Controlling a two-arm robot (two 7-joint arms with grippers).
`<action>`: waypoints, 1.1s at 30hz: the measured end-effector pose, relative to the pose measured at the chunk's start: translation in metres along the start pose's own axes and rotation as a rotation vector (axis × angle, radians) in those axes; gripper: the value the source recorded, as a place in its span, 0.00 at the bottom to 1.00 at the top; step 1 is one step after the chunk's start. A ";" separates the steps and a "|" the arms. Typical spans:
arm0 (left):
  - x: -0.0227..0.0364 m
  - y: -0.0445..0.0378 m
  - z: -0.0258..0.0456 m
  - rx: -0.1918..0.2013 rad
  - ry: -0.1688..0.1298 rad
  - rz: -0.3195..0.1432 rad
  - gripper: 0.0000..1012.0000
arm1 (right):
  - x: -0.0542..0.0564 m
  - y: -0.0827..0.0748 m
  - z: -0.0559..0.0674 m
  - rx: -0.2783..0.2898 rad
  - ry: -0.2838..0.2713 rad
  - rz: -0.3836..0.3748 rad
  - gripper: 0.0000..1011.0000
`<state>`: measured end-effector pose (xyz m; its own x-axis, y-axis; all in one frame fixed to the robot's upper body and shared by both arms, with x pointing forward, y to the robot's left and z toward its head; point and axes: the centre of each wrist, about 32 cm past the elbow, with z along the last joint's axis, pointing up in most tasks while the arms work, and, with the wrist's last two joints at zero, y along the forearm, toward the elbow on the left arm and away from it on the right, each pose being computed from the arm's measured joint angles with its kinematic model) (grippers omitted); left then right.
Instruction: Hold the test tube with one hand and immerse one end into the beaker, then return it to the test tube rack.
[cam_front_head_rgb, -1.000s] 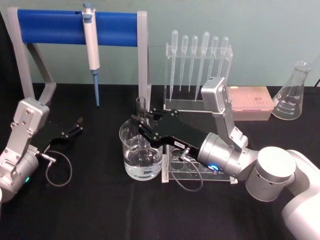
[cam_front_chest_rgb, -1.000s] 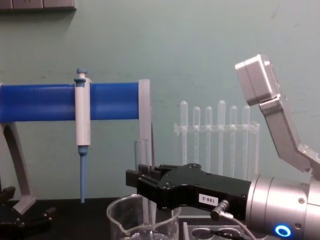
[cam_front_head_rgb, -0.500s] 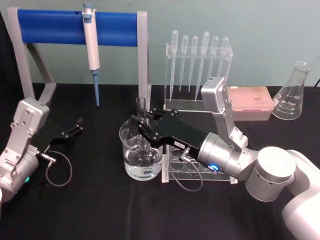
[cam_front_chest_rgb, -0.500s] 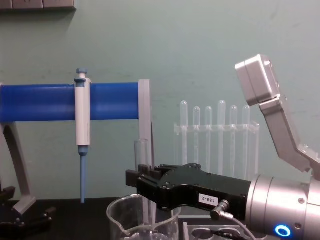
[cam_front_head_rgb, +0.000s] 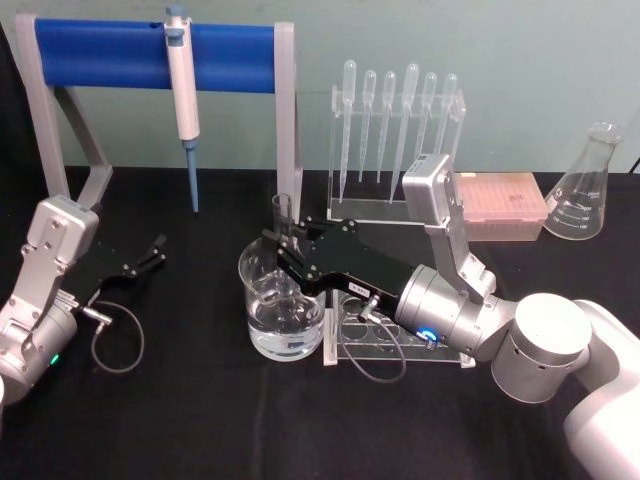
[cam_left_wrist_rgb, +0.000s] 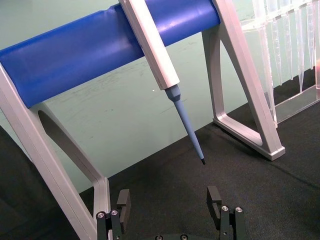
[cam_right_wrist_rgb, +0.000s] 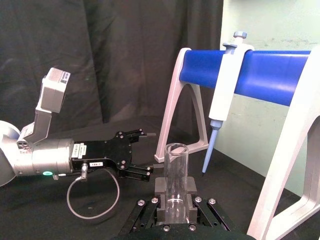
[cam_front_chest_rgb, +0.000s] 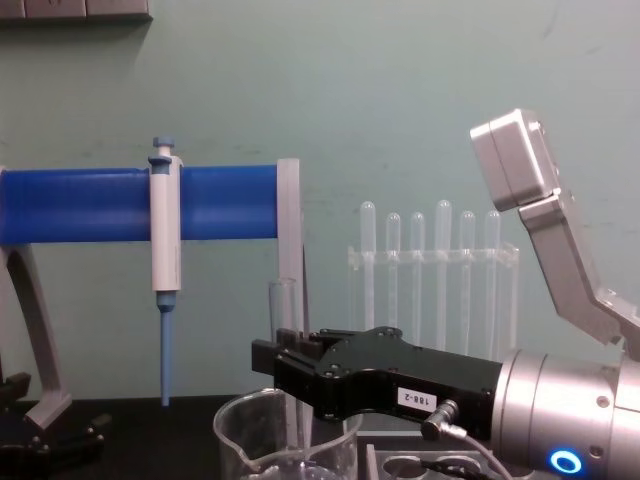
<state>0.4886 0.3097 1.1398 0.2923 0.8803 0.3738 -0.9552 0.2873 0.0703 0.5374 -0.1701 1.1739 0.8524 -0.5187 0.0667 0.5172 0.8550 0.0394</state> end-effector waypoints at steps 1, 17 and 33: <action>0.0000 0.0000 0.0000 0.000 0.000 0.000 0.99 | 0.000 0.000 0.000 0.000 0.000 0.000 0.22; 0.0000 0.0000 0.0000 0.000 0.000 0.000 0.99 | 0.000 0.000 0.000 0.000 0.000 0.000 0.22; 0.0000 0.0000 0.0000 0.000 0.000 0.000 0.99 | 0.000 0.000 0.000 0.000 0.000 0.000 0.22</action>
<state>0.4886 0.3097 1.1398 0.2923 0.8803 0.3737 -0.9552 0.2874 0.0702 0.5373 -0.1701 1.1739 0.8524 -0.5186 0.0667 0.5171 0.8550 0.0395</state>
